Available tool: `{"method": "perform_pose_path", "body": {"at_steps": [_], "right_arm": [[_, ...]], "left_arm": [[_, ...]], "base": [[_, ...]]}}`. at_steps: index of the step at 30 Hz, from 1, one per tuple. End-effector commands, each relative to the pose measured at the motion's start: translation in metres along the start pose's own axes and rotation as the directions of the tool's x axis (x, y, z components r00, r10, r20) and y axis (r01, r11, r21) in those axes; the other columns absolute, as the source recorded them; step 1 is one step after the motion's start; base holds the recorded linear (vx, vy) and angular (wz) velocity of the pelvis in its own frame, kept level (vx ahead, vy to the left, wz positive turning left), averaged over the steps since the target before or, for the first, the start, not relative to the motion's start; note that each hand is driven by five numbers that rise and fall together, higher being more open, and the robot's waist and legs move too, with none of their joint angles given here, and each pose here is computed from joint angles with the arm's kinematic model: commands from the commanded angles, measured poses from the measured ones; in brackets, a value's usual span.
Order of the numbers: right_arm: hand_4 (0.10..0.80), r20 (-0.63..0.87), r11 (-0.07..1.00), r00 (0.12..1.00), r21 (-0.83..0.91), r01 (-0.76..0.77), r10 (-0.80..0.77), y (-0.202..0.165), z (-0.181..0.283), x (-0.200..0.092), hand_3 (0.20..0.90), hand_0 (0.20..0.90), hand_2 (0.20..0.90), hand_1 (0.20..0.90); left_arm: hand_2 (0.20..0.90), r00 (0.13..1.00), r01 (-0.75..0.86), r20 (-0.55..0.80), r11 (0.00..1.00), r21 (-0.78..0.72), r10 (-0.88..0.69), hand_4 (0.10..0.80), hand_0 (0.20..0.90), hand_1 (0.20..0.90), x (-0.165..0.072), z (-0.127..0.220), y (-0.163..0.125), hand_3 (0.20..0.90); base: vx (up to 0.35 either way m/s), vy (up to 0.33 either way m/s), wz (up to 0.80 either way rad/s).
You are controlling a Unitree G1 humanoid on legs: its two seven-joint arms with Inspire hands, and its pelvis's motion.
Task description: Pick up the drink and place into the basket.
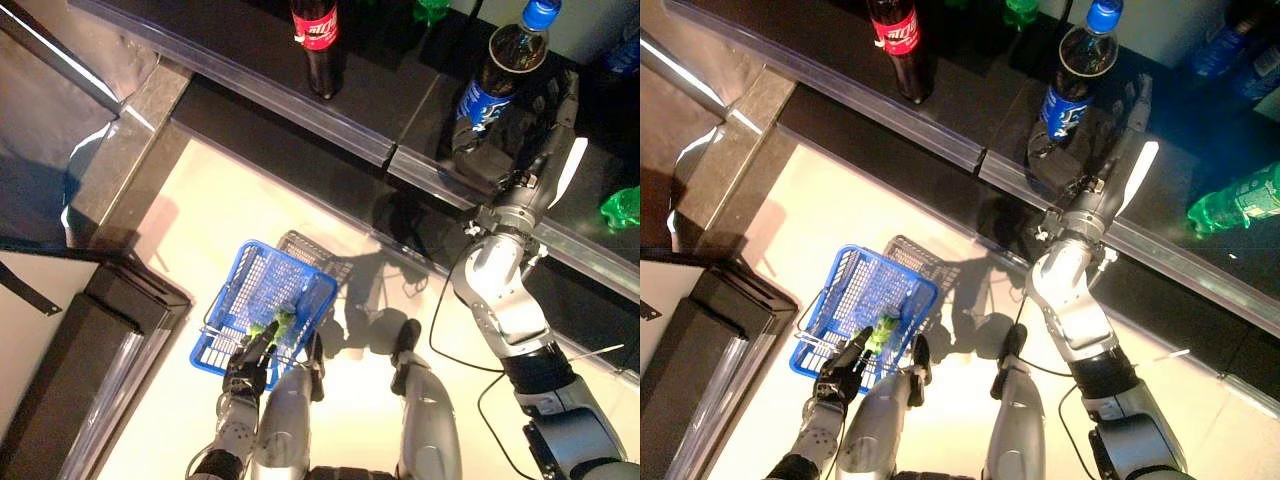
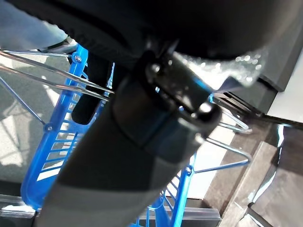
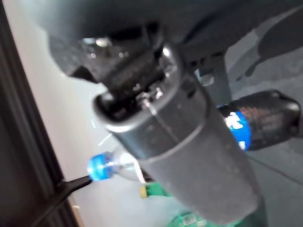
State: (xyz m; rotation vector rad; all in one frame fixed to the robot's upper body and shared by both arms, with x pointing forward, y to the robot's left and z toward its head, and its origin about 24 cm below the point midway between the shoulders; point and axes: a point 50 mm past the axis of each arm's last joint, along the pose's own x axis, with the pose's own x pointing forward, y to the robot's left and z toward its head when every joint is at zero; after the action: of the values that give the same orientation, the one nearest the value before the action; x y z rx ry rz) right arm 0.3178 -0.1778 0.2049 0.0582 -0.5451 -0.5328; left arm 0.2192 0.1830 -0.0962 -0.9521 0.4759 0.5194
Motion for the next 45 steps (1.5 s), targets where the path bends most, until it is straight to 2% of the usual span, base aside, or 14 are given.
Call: {"method": "perform_pose_path", "body": {"at_steps": [1, 15, 22, 33, 34, 36, 45], "right_arm": [[0.800, 0.249, 0.982, 0.968, 0.188, -0.022, -0.026, 0.012, 0.065, 0.014, 0.900, 0.900, 0.900, 0.900], [0.800, 0.251, 0.988, 0.965, 0.149, 0.039, -0.076, 0.018, 0.079, 0.046, 0.900, 0.900, 0.900, 0.900], [0.800, 0.249, 0.978, 0.959, 0.189, 0.089, -0.136, 0.015, 0.091, 0.060, 0.900, 0.900, 0.900, 0.900], [0.800, 0.286, 0.976, 0.935, 0.115, 0.184, -0.210, 0.008, 0.106, 0.090, 0.900, 0.900, 0.900, 0.900], [0.473, 0.286, 0.976, 0.934, 0.107, 0.190, -0.213, 0.006, 0.107, 0.093, 0.573, 0.620, 0.620, 0.620], [0.100, 0.284, 0.974, 0.932, 0.099, 0.204, -0.224, 0.004, 0.108, 0.098, 0.200, 0.300, 0.300, 0.300], [0.100, 0.304, 0.970, 0.922, 0.048, 0.237, -0.241, -0.008, 0.115, 0.117, 0.200, 0.300, 0.300, 0.300]], "left_arm": [[0.300, 0.997, 0.017, 0.079, 0.999, 0.036, -0.020, 0.100, 0.300, 0.300, -0.012, 0.014, 0.015, 0.200], [0.300, 0.993, 0.094, 0.065, 0.994, 0.052, -0.097, 0.100, 0.300, 0.300, -0.009, 0.020, -0.001, 0.200], [0.300, 0.992, 0.107, 0.067, 0.993, 0.048, -0.110, 0.100, 0.300, 0.300, -0.010, 0.024, -0.002, 0.200], [0.300, 0.992, 0.112, 0.044, 0.991, 0.069, -0.116, 0.100, 0.300, 0.300, -0.010, 0.026, 0.004, 0.200], [0.300, 0.992, 0.115, 0.044, 0.991, 0.071, -0.119, 0.100, 0.300, 0.300, -0.010, 0.027, 0.004, 0.200], [0.300, 0.991, 0.119, 0.045, 0.990, 0.071, -0.122, 0.100, 0.300, 0.300, -0.011, 0.029, 0.005, 0.200], [0.300, 0.990, 0.130, 0.045, 0.989, 0.073, -0.133, 0.100, 0.300, 0.300, -0.010, 0.035, 0.008, 0.200]], "base": [[0.000, 0.000, 0.00], [0.022, -0.002, 0.00], [0.015, -0.001, 0.01], [0.000, 0.000, 0.00], [0.000, 0.000, 0.00], [0.001, 0.001, 0.04], [0.000, 0.000, 0.00]]}}
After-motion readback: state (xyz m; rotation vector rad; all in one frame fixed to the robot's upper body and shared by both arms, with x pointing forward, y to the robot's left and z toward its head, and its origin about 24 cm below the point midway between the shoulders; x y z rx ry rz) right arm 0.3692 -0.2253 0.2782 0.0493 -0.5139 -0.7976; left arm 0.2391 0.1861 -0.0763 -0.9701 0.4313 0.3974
